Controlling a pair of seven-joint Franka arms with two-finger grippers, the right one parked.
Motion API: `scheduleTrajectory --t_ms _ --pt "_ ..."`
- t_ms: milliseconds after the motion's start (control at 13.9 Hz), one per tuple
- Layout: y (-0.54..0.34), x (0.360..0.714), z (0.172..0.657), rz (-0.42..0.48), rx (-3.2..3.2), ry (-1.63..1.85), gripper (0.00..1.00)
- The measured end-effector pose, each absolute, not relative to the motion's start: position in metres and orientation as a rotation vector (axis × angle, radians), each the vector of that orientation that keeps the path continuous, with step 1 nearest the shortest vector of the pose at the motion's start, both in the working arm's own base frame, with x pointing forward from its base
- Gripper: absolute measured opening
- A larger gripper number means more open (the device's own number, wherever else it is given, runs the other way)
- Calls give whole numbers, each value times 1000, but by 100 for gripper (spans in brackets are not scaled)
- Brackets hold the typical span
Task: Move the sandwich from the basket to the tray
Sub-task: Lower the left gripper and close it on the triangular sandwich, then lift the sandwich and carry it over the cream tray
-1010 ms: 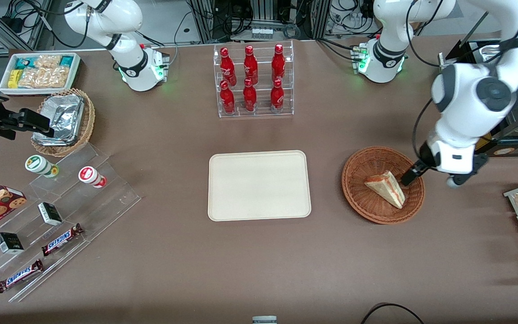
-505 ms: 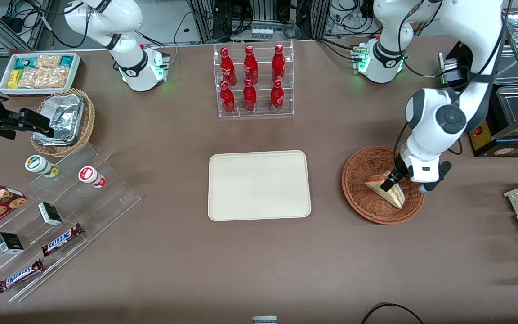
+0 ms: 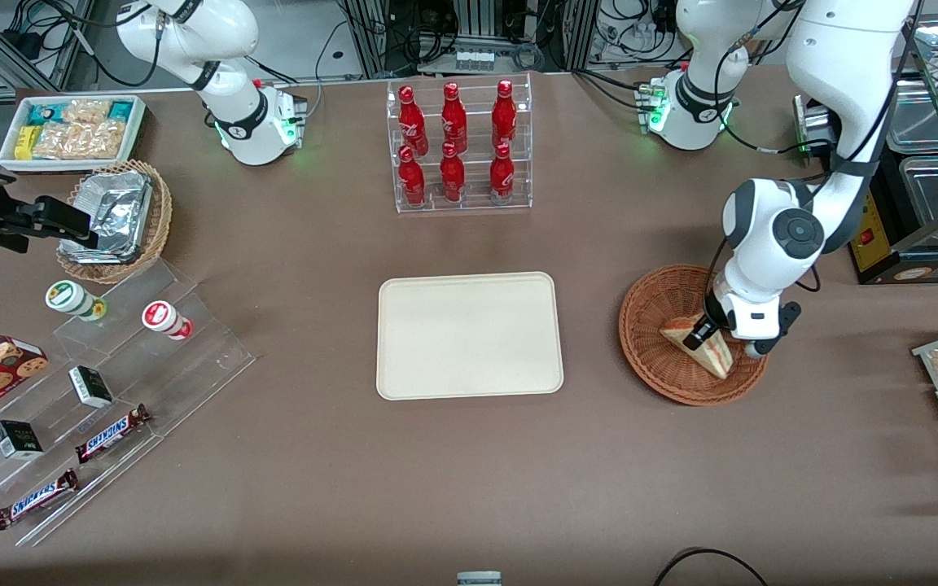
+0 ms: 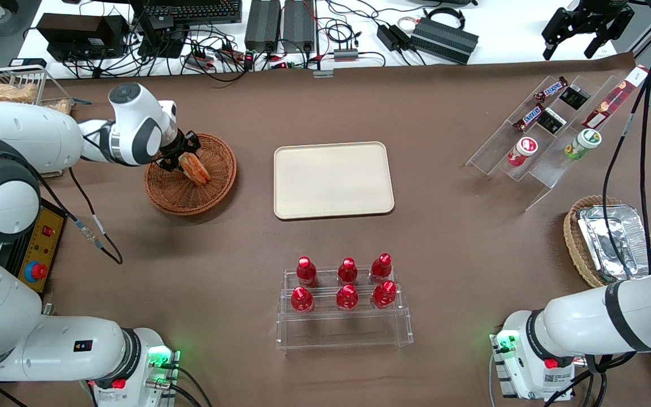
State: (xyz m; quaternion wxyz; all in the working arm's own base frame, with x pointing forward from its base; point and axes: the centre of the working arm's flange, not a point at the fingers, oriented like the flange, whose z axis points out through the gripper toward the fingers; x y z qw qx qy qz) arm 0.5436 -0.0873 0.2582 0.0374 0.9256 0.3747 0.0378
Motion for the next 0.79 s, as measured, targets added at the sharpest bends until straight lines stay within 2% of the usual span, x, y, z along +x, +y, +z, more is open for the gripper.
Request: scheduleTrajectory --t_ms 144,289,505,649,794 --pt "-89 560 302 57 2895 1145 39" --pt "-97 577 369 26 2975 1113 34" --pt "-153 586 453 64 3022 984 18" --pt "-216 579 469 55 3066 831 18" --pt "-293 568 458 42 3096 656 18"
